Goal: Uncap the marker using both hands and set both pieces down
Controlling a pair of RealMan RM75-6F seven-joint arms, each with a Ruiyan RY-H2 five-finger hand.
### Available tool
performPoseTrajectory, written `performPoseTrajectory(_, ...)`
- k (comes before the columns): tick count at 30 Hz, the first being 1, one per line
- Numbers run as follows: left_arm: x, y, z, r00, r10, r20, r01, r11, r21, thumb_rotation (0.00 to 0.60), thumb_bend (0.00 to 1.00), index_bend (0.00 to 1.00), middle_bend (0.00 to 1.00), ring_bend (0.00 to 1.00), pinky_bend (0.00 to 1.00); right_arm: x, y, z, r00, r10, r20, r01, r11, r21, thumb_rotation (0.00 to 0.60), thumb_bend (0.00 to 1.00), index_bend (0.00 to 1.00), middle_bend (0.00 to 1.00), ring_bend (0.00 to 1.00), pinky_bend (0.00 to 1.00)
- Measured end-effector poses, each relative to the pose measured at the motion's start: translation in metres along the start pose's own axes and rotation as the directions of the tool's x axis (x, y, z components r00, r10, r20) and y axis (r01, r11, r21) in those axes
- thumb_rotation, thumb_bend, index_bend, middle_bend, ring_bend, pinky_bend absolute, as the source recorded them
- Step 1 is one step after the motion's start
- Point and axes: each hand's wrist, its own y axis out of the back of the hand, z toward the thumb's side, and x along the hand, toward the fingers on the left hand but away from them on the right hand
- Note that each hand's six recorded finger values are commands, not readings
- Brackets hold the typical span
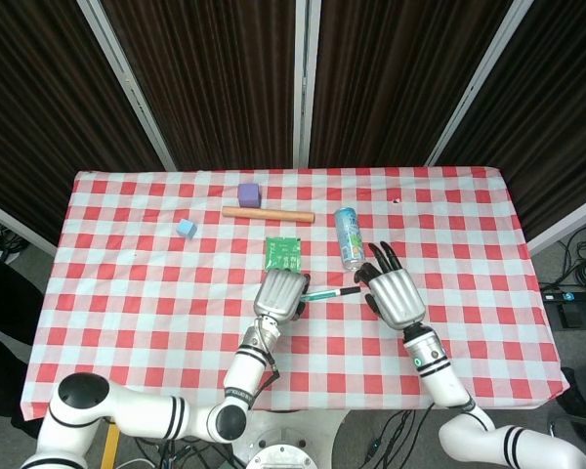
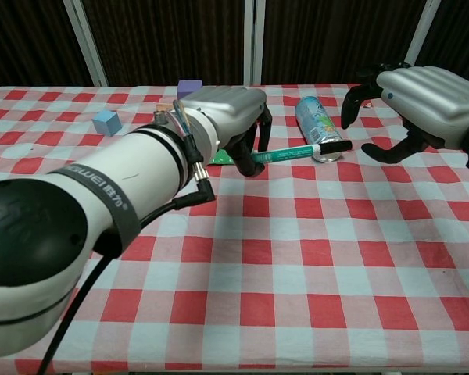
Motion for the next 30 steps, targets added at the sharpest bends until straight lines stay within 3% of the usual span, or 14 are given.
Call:
performPoseTrajectory(14,-0.001,0.006,0.008,1.0,0.001,-0.014,-0.001,1.0,-0.029,0.6,0.44,0.53,0.56,0.49,0.56,-0.009,-0.001,0.011,0.999,-0.041,-0.019,0.04,0.999,-0.028,0.6,0.25,0.45,0.4,0.08,0.0)
performPoseTrajectory(30,-0.001,0.011,0.003,1.0,0.011,-0.025,-0.011,1.0,-0.024,0.6,0.44,0.53,0.56,0.49,0.56,-0.009,-0.008,0.012,0.999,-0.029,-0.022,0.028,0.998,-0.053,0.6,0.25,0.45,0.41,0.09,0.0)
